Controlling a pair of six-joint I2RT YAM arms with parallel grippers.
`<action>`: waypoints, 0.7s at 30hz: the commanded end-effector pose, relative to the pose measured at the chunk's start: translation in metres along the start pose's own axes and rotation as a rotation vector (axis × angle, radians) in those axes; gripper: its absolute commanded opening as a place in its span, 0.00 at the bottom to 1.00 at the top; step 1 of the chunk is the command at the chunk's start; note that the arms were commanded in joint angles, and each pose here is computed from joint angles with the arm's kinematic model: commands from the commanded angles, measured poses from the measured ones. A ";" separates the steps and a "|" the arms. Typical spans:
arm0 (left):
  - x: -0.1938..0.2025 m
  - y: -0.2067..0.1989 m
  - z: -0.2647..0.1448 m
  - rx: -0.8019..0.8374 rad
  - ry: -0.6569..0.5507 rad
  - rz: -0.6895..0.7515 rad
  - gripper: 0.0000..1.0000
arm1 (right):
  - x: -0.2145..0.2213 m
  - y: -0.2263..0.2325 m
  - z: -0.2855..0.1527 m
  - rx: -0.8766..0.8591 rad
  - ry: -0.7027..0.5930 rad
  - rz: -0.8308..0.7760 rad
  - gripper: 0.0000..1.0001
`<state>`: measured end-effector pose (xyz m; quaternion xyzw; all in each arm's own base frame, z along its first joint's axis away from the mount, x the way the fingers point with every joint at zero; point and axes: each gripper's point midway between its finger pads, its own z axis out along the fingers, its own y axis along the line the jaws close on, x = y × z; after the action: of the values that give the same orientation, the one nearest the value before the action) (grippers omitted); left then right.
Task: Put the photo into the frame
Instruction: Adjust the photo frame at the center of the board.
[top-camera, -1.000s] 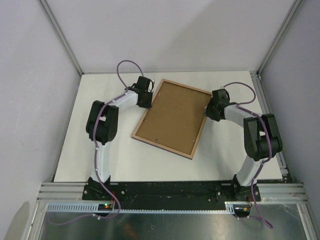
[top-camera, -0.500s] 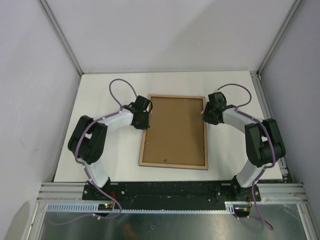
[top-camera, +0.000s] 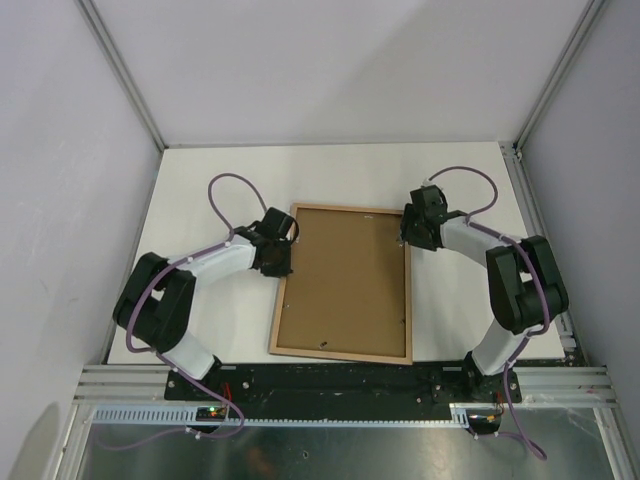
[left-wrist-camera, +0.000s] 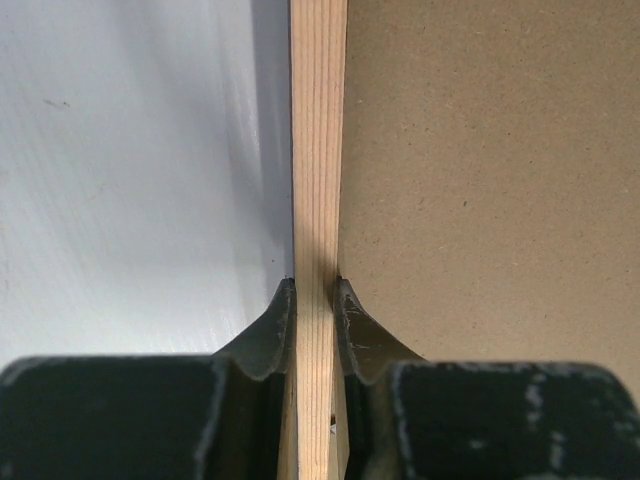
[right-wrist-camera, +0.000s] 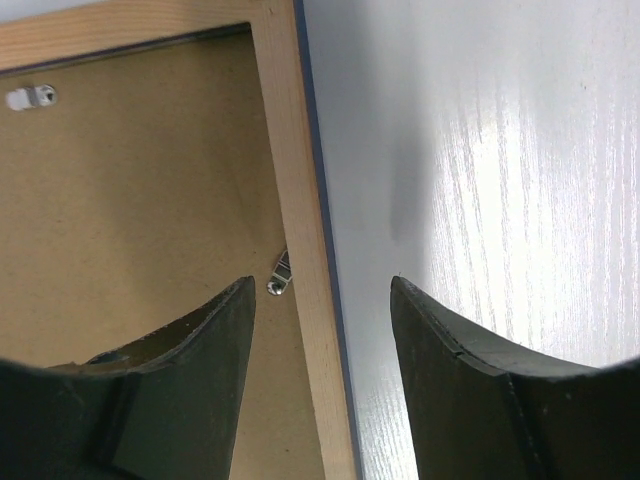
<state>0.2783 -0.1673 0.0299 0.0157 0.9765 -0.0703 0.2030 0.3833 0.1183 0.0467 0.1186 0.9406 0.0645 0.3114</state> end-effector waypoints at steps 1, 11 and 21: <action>-0.016 -0.013 -0.016 0.056 -0.076 -0.030 0.00 | -0.010 0.004 0.001 0.030 -0.031 -0.003 0.61; -0.013 -0.015 -0.013 0.055 -0.071 -0.033 0.00 | -0.008 0.008 0.011 0.039 -0.040 0.004 0.61; -0.011 -0.017 -0.011 0.054 -0.066 -0.031 0.00 | 0.001 0.000 0.018 0.098 -0.022 -0.014 0.53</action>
<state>0.2732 -0.1691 0.0271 0.0095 0.9776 -0.0702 0.1984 0.3853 0.1223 0.0284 0.1187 0.9447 0.0351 0.3036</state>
